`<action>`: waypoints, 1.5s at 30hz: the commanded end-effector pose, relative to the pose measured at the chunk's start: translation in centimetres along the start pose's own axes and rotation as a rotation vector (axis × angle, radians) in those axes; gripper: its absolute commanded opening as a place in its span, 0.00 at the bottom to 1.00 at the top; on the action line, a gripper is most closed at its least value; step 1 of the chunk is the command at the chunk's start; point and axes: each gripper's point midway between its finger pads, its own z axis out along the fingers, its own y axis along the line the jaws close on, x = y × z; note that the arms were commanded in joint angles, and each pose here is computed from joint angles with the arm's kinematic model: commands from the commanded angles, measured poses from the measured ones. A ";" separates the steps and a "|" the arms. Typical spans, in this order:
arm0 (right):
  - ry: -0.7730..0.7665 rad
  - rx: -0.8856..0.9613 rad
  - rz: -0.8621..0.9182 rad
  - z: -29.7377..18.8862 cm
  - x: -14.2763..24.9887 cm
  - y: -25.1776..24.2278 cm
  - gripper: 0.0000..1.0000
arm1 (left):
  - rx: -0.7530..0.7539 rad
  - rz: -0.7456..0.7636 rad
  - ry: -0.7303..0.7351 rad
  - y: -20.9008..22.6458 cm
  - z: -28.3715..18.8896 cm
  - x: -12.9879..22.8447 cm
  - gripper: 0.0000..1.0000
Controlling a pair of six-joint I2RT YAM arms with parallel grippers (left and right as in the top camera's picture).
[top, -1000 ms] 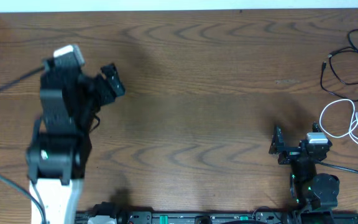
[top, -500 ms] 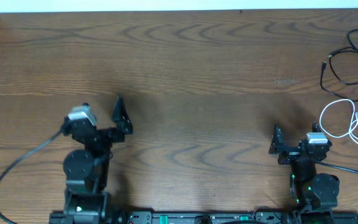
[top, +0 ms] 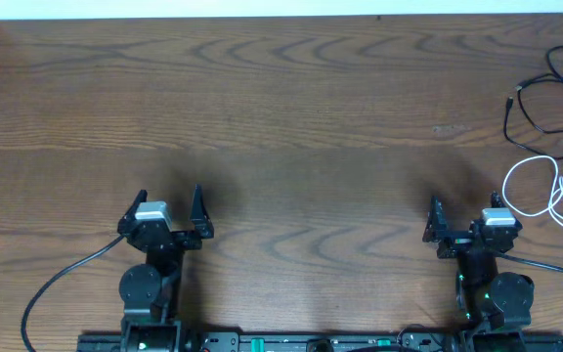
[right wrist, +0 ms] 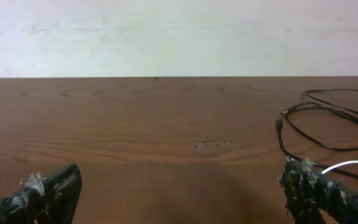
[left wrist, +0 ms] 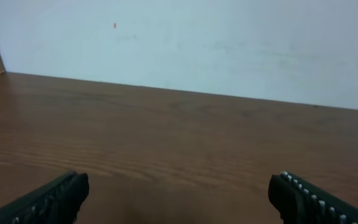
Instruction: Untangle cables
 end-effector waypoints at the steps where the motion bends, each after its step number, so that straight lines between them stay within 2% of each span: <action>1: 0.004 -0.008 -0.013 0.0 0.1 0.2 0.99 | -0.004 0.039 -0.005 0.2 -0.3 0.8 0.98; 16: 0.004 -0.008 -0.013 0.0 0.1 0.2 0.99 | -0.107 0.044 0.078 2.2 -1.2 3.1 0.98; 45: 0.004 -0.008 -0.013 0.0 0.1 0.2 0.99 | -0.090 0.042 0.083 2.0 -1.1 3.2 0.98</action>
